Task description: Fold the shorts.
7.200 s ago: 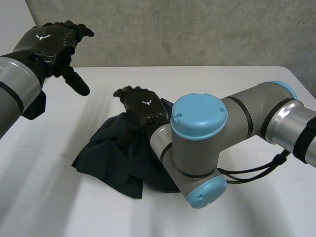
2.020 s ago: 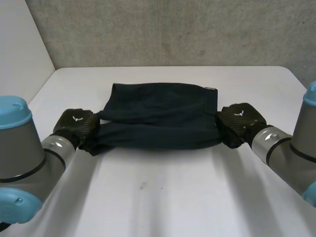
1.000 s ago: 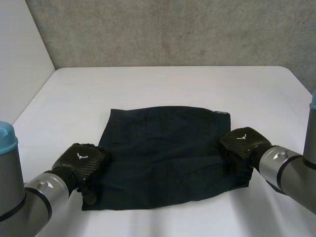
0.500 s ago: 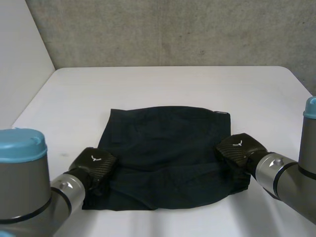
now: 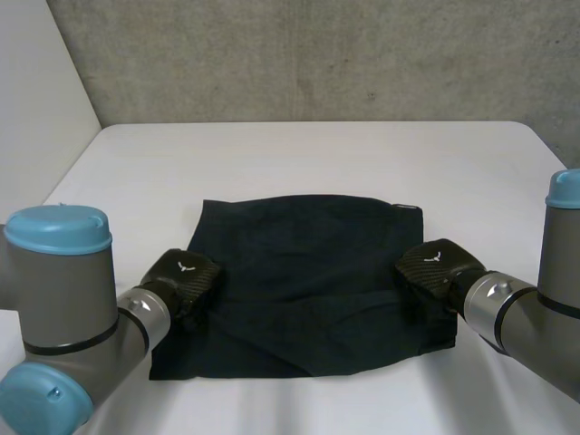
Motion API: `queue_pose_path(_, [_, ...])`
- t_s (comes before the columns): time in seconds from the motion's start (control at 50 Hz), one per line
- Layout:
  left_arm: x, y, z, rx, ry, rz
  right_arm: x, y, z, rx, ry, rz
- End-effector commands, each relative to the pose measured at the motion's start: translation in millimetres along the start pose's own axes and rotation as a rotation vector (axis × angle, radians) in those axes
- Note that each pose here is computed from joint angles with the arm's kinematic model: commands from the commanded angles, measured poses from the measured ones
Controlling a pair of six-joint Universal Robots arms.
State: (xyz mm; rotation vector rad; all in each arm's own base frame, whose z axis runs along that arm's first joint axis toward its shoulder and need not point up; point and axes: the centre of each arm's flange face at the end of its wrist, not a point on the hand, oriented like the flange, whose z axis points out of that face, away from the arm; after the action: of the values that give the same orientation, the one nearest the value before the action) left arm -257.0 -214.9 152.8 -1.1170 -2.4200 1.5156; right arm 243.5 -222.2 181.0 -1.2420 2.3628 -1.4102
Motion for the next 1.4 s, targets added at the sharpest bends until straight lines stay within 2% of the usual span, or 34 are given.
queue_pose_path(0.02, [0.5,-0.4,-6.6,0.006,-0.003,0.001,-1.2,0.4,-0.4,0.000,-0.004,0.000])
queue_pose_path(0.42, [2.2,10.1,5.7,-0.035,0.008,-0.001,-0.6,0.8,2.4,0.004,0.000,-0.009])
queue_pose_path(0.52, [-10.9,-14.1,17.5,0.042,-0.030,0.000,4.0,-4.0,11.8,0.017,0.008,-0.062])
queue_pose_path(0.6, [-27.4,-52.4,32.9,0.161,-0.079,0.008,20.8,-25.7,27.9,0.096,0.089,-0.111])
queue_pose_path(0.66, [-39.3,-80.5,37.5,0.249,-0.118,0.021,33.1,-65.0,36.9,0.262,0.199,-0.151])
queue_pose_path(0.68, [-51.6,-110.5,37.7,0.344,-0.162,0.042,38.9,-76.4,37.3,0.312,0.237,-0.158])
queue_pose_path(0.72, [-70.3,-152.9,30.0,0.478,-0.243,0.060,67.1,-127.4,31.2,0.540,0.427,-0.177])
queue_pose_path(0.74, [-73.8,-160.1,27.5,0.502,-0.260,0.061,72.6,-138.6,27.8,0.593,0.466,-0.179])
queue_pose_path(0.76, [-90.7,-191.6,15.0,0.610,-0.351,0.052,78.6,-150.9,23.6,0.653,0.510,-0.179])
queue_pose_path(0.78, [-94.7,-199.9,10.9,0.641,-0.379,0.046,88.0,-177.2,11.6,0.794,0.588,-0.178])
queue_pose_path(0.8, [-107.0,-223.2,-1.6,0.738,-0.460,0.025,93.7,-191.0,3.2,0.877,0.632,-0.180])
queue_pose_path(0.88, [-128.8,-265.7,-35.6,0.970,-0.619,-0.026,106.0,-227.6,-29.6,1.126,0.759,-0.177])
queue_pose_path(0.96, [-132.7,-288.9,-74.6,1.136,-0.671,-0.039,103.7,-236.8,-43.0,1.208,0.777,-0.171])
queue_pose_path(1.02, [-129.1,-280.2,-72.5,1.109,-0.652,-0.044,96.6,-230.5,-37.5,1.175,0.739,-0.157])
queue_pose_path(1.08, [-118.6,-254.8,-51.2,1.020,-0.587,-0.047,89.5,-214.0,-24.8,1.096,0.687,-0.145])
queue_pose_path(1.22, [-87.0,-169.6,-0.3,0.749,-0.442,-0.050,71.7,-163.5,9.2,0.886,0.577,-0.128])
queue_pose_path(1.32, [-63.9,-101.4,28.1,0.540,-0.356,-0.044,42.9,-89.5,63.0,0.613,0.443,-0.115])
queue_pose_path(1.34, [-53.0,-74.4,41.5,0.456,-0.315,-0.036,38.8,-79.3,69.2,0.576,0.424,-0.115])
queue_pose_path(1.4, [-36.7,-38.0,55.8,0.344,-0.259,-0.032,22.5,-40.9,86.6,0.427,0.342,-0.102])
